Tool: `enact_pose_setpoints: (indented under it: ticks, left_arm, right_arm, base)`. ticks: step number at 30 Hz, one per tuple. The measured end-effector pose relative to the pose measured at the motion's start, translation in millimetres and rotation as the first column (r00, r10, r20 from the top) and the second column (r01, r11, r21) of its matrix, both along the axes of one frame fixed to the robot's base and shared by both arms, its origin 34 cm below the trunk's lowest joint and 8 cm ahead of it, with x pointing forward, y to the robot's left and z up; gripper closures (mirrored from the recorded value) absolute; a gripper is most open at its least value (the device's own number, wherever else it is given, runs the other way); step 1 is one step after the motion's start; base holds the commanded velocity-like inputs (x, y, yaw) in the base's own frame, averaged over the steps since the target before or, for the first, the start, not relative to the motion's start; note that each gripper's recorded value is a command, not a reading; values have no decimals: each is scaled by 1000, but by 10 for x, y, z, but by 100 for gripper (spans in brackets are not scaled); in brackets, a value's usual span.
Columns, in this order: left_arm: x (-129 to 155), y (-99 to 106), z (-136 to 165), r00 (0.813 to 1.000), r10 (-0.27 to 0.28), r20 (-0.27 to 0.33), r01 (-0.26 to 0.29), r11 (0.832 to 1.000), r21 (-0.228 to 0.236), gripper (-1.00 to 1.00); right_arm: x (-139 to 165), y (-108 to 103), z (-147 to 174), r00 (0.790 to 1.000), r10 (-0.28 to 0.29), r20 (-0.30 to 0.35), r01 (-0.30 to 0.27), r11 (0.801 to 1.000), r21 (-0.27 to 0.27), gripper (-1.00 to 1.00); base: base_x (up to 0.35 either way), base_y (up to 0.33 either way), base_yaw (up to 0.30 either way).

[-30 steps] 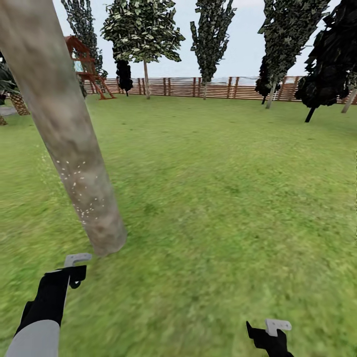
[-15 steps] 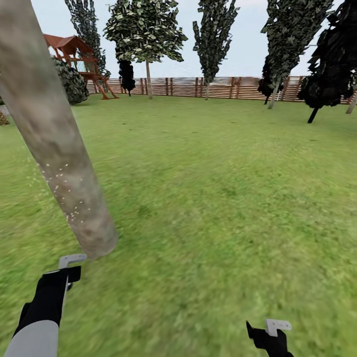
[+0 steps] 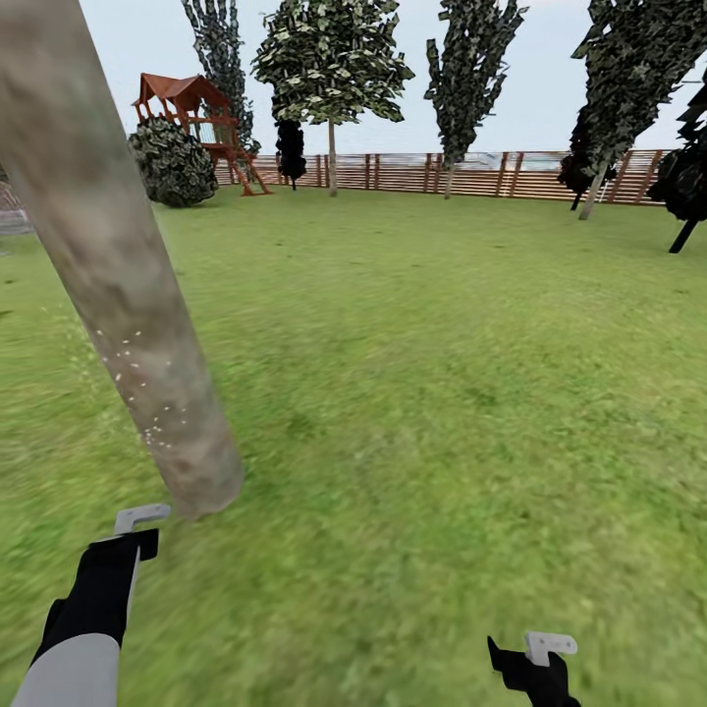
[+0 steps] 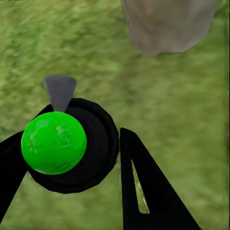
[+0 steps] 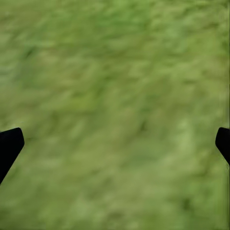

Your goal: In the garden, pick up the pesticide atomizer on the floor and spray pesticide onto both trees until each tree trunk is fully covered.

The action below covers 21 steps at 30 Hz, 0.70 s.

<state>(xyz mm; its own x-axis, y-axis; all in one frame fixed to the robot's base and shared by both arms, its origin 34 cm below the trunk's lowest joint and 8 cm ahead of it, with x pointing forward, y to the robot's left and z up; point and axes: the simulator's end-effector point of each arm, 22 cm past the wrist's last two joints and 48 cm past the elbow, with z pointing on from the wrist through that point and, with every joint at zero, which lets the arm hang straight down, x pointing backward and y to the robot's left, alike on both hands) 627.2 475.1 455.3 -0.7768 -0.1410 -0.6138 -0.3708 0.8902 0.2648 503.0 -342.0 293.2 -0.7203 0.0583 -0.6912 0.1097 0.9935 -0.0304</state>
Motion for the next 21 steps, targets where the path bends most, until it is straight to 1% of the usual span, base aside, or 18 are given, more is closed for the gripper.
enact_pose_setpoints:
  ticks: [3,6,10,15,19,21]
  left_arm:
    - [2,-28,-13,1000,-3,-2,3,1000,-7,100]
    - [15,-129,-42,1000,-10,-2,9,1000,-22,100]
    - [25,-166,-42,1000,-12,-1,12,1000,-24,100]
    - [31,-118,3,1000,-3,9,3,1000,-17,100]
    - [25,-108,4,1000,1,9,0,1000,-16,100]
    - [25,-107,3,1000,1,9,-1,1000,-16,100]
  right_arm:
    - [0,0,0,1000,0,0,0,1000,0,-100]
    - [0,0,0,1000,0,0,0,1000,0,-100]
    - [0,0,0,1000,0,0,0,1000,0,-100]
    - [0,0,0,1000,0,0,0,1000,0,-100]
    - [0,0,0,1000,0,0,0,1000,0,-100]
    - [0,0,0,1000,0,0,0,1000,0,-100]
  base:
    - [214,-208,2]
    - [122,-246,25]
    - [7,-274,243]
    - [9,-276,277]
    - [83,-276,270]
    - [94,-276,117]
